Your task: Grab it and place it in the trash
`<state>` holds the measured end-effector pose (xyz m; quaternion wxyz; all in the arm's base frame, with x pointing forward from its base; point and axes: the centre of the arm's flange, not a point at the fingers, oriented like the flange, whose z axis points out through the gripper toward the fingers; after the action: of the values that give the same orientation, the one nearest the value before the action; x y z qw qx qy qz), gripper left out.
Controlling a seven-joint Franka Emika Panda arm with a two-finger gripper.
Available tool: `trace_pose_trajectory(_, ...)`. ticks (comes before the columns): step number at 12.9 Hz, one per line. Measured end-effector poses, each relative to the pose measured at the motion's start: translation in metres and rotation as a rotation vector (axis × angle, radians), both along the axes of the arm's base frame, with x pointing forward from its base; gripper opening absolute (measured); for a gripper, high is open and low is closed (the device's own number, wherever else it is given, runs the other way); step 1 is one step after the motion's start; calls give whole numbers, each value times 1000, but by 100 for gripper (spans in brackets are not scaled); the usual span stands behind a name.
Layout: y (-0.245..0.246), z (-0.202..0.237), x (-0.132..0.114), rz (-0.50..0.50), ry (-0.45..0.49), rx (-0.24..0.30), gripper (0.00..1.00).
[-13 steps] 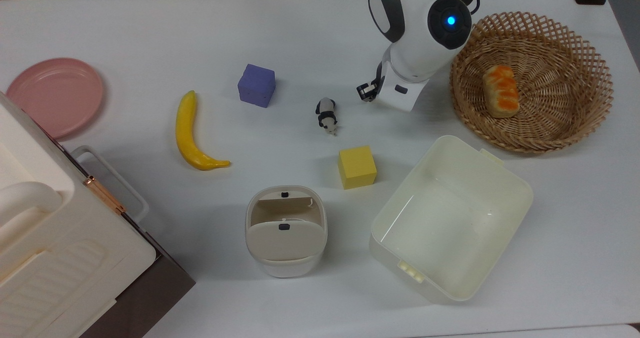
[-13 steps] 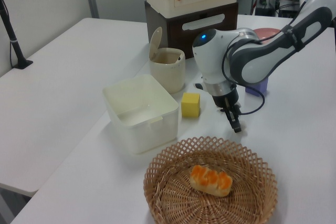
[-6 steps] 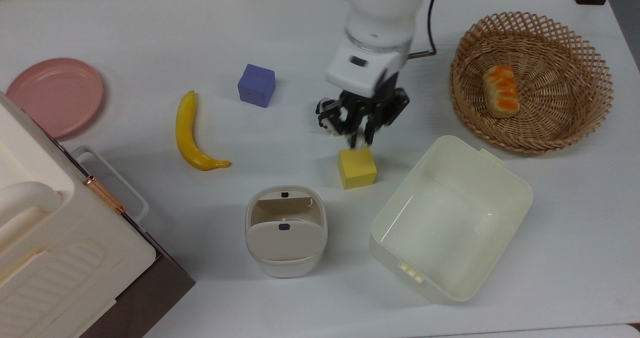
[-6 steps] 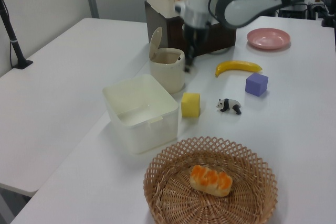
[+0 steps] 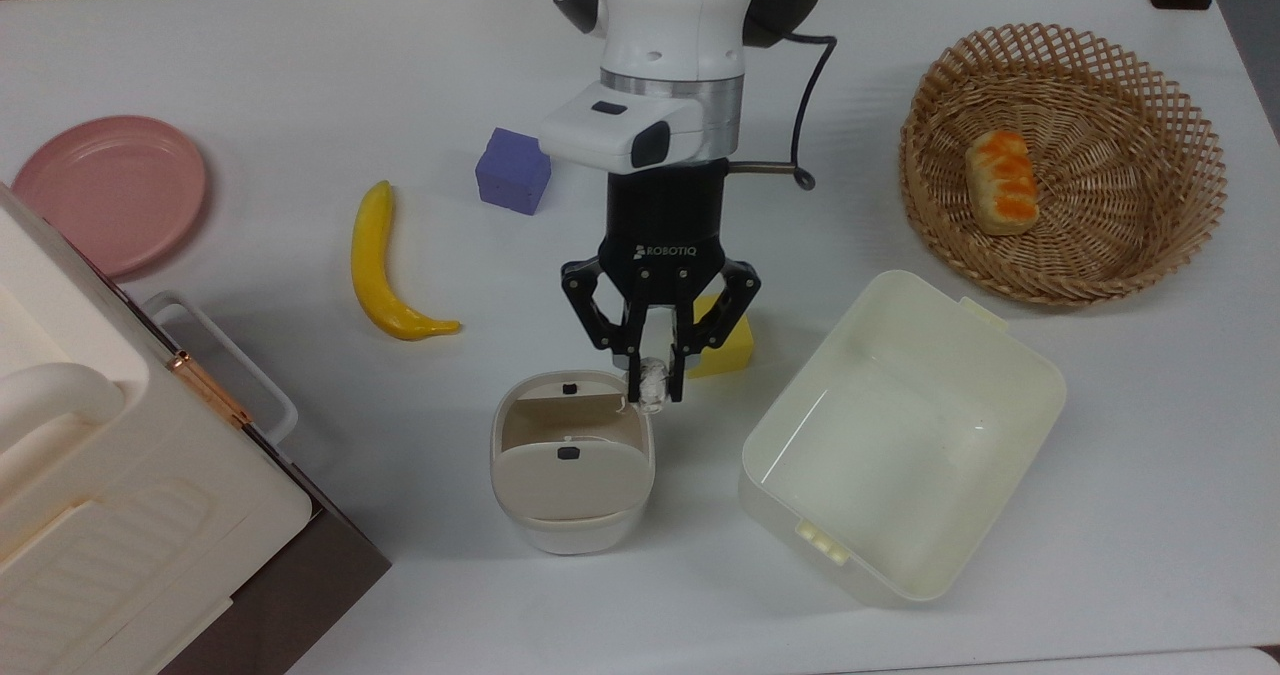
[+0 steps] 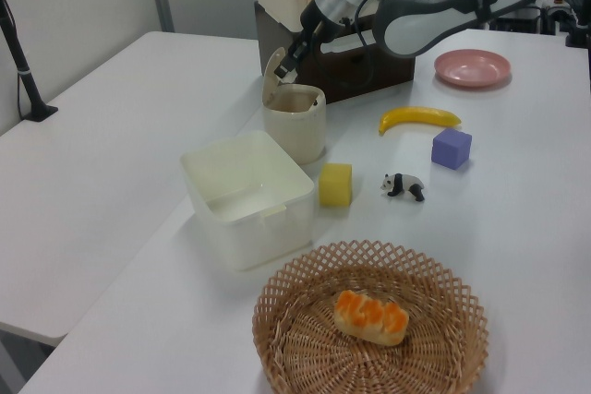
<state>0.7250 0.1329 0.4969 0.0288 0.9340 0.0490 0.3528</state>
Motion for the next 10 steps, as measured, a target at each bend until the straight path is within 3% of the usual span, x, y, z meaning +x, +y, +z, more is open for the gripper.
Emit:
trace_pose_trajectory(3, -12, 0, 2, -39, -7, 15, 42)
trace_pose_trajectory(7, -15, 3, 3, -89, -12, 54, 99)
trace_pose_trajectory(10, -21, 8, -2, -135, -12, 90, 100)
